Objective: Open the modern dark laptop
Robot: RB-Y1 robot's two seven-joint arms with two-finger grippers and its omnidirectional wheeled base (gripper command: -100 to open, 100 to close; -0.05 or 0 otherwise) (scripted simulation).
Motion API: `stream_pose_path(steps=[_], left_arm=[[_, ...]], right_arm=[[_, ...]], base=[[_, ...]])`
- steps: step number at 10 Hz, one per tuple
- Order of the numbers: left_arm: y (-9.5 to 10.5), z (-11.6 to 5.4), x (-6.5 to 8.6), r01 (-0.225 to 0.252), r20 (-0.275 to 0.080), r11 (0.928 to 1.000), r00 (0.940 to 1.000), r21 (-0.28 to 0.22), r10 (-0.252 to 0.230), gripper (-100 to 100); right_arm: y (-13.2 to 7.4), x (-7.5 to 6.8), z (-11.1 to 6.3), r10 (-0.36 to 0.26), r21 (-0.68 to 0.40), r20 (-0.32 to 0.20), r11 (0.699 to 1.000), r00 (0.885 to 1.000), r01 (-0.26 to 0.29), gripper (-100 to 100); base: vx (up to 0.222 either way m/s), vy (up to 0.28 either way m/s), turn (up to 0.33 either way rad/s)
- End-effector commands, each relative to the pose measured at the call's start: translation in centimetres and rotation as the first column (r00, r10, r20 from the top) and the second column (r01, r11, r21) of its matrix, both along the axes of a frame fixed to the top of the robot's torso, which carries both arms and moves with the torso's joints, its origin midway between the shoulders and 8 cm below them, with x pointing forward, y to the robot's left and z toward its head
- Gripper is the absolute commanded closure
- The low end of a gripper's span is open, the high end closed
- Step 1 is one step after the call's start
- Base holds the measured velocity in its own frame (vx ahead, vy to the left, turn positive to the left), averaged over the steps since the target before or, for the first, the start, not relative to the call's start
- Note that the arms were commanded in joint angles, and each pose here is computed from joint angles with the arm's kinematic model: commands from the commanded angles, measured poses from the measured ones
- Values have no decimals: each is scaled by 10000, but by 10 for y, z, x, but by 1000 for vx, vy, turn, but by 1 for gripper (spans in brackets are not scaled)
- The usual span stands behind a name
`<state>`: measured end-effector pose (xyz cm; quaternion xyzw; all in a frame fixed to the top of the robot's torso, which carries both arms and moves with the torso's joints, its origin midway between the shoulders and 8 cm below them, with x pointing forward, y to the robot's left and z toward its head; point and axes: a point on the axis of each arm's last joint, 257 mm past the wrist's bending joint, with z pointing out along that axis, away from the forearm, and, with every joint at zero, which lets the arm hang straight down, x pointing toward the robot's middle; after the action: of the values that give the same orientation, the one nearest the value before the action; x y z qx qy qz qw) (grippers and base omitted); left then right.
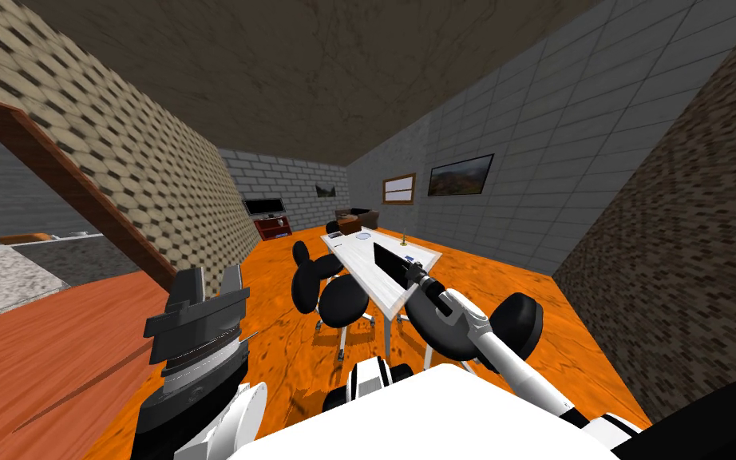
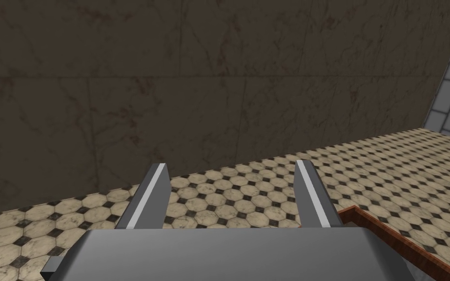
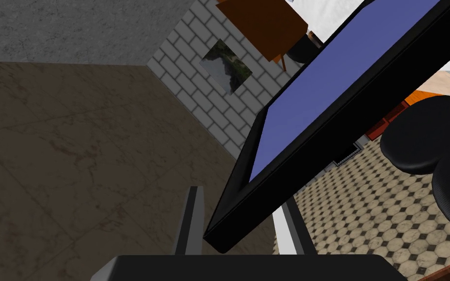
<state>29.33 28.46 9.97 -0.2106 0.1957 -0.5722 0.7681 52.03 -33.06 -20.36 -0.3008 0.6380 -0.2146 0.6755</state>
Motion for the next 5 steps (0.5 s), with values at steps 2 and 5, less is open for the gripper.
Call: stream_pose_path(steps=[2, 5], left_arm=[[0, 0, 0, 0, 0, 10000, 10000, 0, 0, 0], [0, 0, 0, 0, 0, 10000, 10000, 0, 0, 0]], right_arm=[[0, -3, -5, 48, -26, -108, 10000, 9999, -48, 100], [3, -6, -8, 163, 41, -177, 9999, 9997, -162, 100]], base=[[-1, 6, -31], [1, 5, -35]])
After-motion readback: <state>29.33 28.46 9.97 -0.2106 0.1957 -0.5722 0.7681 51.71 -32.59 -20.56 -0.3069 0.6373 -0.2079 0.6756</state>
